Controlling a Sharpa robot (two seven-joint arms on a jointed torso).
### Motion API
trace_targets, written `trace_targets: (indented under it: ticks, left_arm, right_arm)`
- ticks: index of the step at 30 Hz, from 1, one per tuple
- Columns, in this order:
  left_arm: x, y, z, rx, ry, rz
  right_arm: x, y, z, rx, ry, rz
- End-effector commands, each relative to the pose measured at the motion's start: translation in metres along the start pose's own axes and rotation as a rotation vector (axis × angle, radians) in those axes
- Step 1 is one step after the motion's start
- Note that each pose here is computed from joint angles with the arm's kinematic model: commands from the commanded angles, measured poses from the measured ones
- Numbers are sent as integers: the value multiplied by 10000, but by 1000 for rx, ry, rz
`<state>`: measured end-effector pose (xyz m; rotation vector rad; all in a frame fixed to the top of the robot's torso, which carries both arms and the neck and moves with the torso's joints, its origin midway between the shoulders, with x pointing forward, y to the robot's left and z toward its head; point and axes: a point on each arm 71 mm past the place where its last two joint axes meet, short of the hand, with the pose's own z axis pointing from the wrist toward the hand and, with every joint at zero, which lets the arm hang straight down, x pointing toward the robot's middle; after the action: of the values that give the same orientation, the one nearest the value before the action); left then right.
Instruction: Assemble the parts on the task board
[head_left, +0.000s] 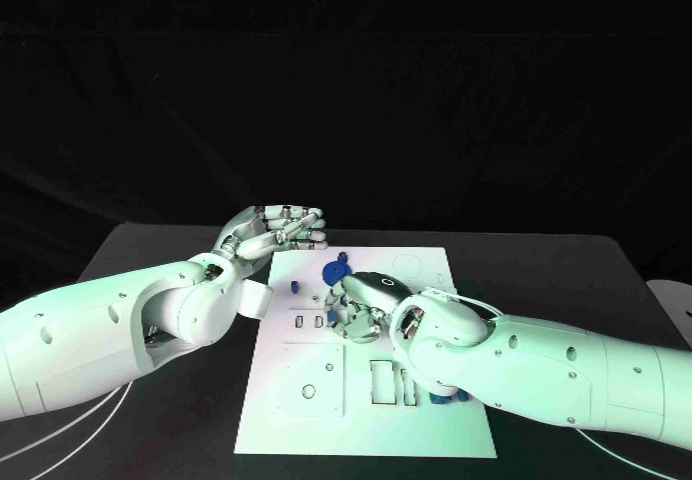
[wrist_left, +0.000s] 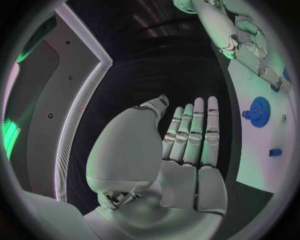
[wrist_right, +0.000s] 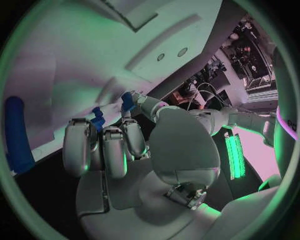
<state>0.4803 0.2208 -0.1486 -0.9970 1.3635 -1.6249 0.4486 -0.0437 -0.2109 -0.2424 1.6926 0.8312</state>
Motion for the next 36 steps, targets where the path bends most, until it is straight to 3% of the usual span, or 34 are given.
trace_targets:
  ticks: [1, 36]
  left_arm:
    - [18, -12, 3, 13, 8, -4]
    - [26, -8, 1, 6, 14, -8]
  right_arm:
    - [25, 17, 6, -10, 2, -46]
    - [133, -29, 66, -10, 33, -61]
